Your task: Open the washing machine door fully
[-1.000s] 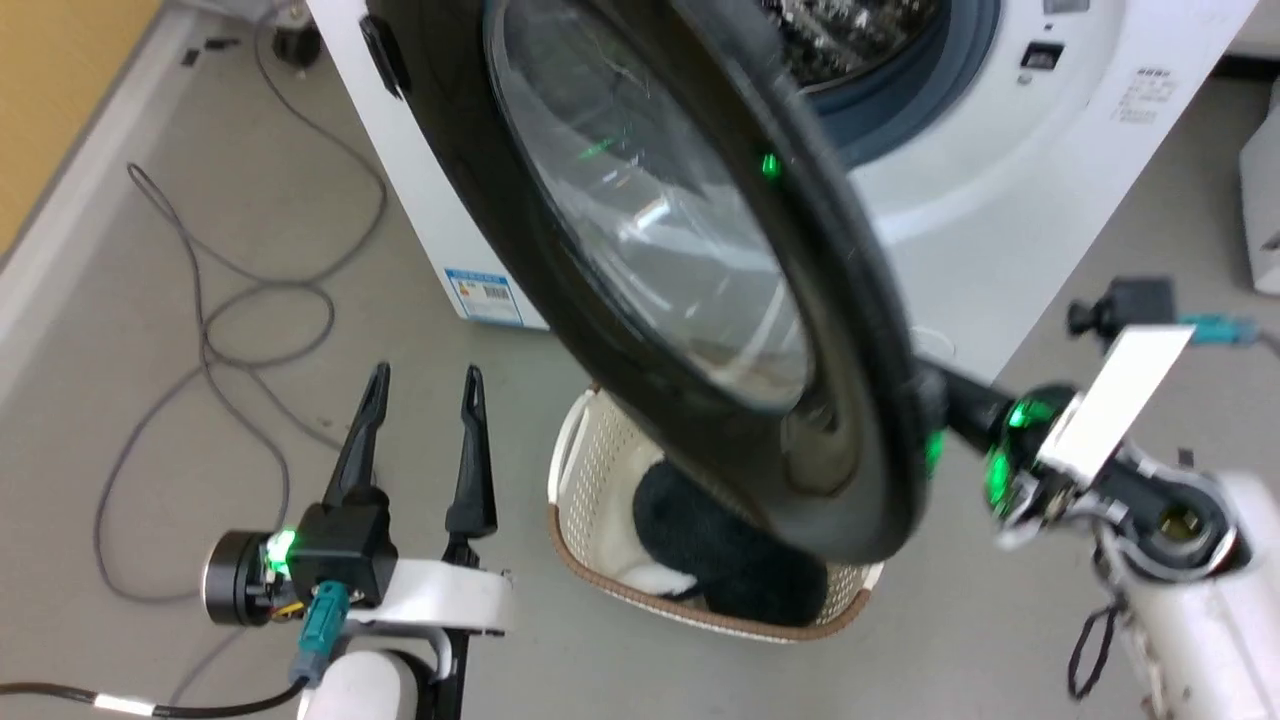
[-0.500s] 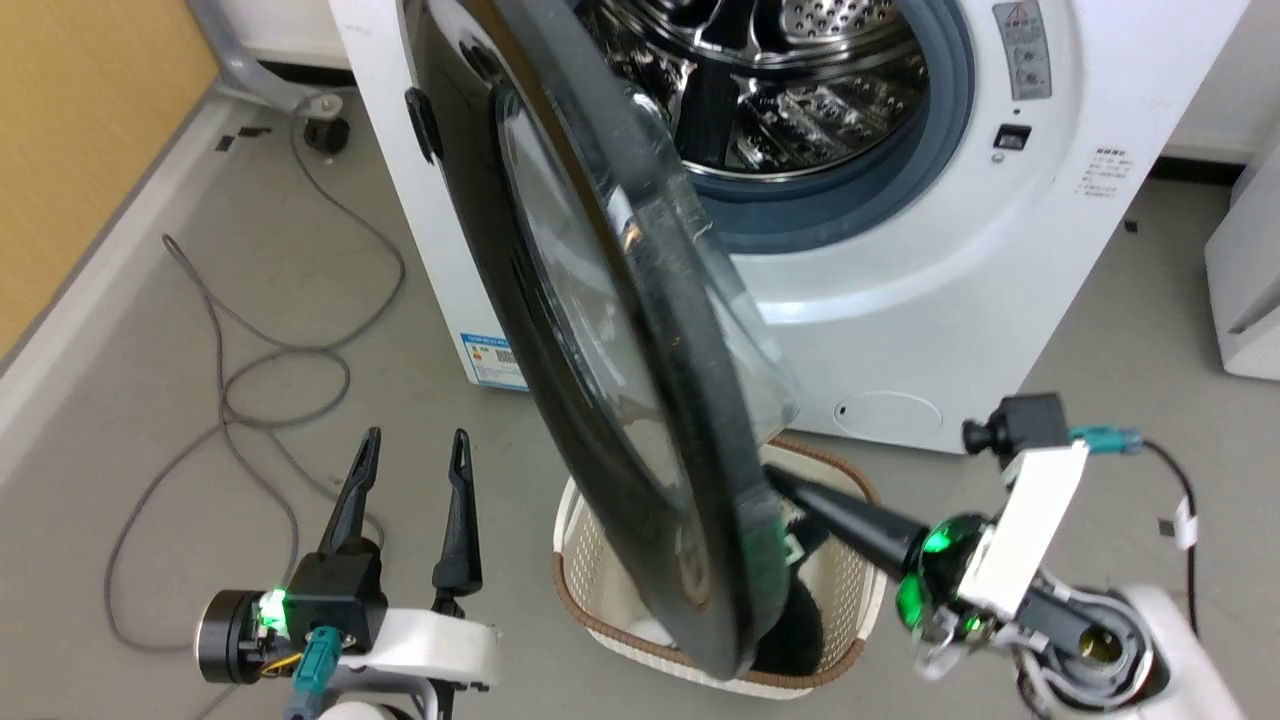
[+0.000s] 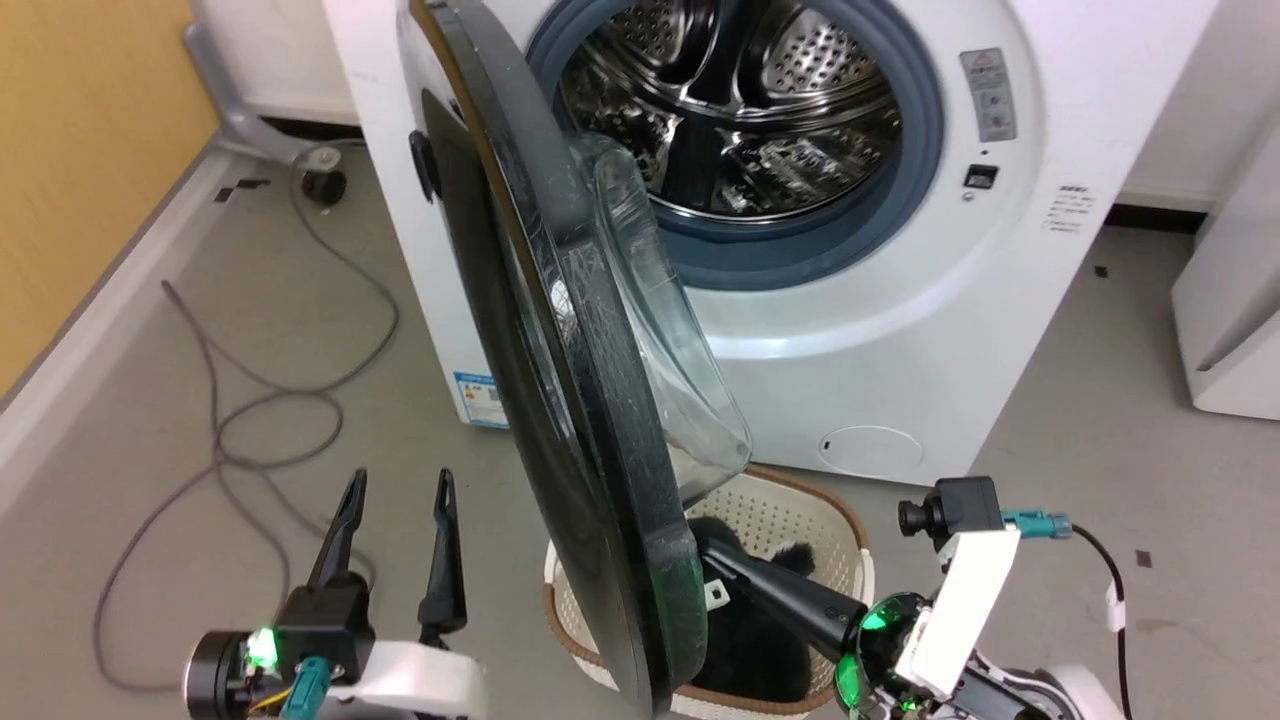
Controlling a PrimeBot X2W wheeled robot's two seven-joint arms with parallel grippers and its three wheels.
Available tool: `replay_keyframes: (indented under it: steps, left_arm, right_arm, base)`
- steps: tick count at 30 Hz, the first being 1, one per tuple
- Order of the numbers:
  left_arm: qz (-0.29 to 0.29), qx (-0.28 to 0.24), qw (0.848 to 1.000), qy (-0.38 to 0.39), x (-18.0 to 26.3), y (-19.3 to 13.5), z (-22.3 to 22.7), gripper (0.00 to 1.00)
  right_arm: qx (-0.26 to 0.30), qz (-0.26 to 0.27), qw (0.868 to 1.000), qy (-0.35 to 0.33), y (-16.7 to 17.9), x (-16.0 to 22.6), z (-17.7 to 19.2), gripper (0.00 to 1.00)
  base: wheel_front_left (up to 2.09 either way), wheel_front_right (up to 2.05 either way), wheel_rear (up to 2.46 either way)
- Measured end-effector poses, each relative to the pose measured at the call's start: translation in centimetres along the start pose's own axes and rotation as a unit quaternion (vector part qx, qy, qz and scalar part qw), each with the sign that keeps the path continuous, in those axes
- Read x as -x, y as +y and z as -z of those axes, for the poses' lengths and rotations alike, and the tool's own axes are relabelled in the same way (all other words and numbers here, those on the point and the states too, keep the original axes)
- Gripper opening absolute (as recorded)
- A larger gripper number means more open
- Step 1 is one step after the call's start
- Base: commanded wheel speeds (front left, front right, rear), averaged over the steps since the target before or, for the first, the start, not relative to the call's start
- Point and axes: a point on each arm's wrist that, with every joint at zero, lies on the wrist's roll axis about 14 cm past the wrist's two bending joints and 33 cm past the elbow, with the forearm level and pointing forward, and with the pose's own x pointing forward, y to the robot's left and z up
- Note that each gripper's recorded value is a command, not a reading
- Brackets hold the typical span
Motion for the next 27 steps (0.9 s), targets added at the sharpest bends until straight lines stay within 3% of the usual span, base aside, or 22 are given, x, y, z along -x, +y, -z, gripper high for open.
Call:
replay_keyframes:
  steps: [5,9,12,16,19,21,23,27]
  left_arm:
    - [0.007,0.003,1.0,0.003,0.3,-0.3,0.2,1.0]
    - [0.01,0.001,1.0,0.0,0.1,-0.4,0.0,1.0]
    - [0.011,0.001,1.0,-0.003,0.0,-0.6,-0.1,1.0]
    - [0.016,0.003,1.0,-0.006,-0.1,-0.9,-0.3,1.0]
    - [0.02,0.004,1.0,-0.007,-0.2,-1.2,-0.3,1.0]
    - [0.022,0.004,1.0,-0.007,-0.2,-1.3,-0.3,1.0]
    - [0.024,0.004,1.0,-0.005,-0.1,-1.4,-0.2,1.0]
    - [0.029,0.006,1.0,-0.007,-0.2,-1.7,-0.3,1.0]
  right_arm:
    - [0.025,0.006,0.998,-0.065,0.4,0.7,-1.9,0.0]
    - [0.06,0.009,0.988,-0.143,1.3,2.0,-4.6,0.0]
    - [0.094,0.014,0.974,-0.206,1.9,3.3,-6.7,0.0]
    - [0.162,0.027,0.942,-0.292,3.0,5.7,-9.4,0.0]
    - [0.216,0.034,0.908,-0.358,4.0,7.8,-11.1,0.0]
    - [0.272,0.047,0.874,-0.401,4.5,9.6,-12.2,0.0]
    - [0.377,0.078,0.825,-0.415,4.8,11.3,-12.9,0.0]
    - [0.469,0.121,0.763,-0.428,5.4,13.6,-13.9,0.0]
  base:
    - [0.0,0.0,0.0]
    - [0.0,0.0,0.0]
    - [0.0,0.0,0.0]
    - [0.0,0.0,0.0]
    - [0.0,0.0,0.0]
    - [0.0,0.0,0.0]
    - [0.0,0.0,0.0]
    - [0.0,0.0,0.0]
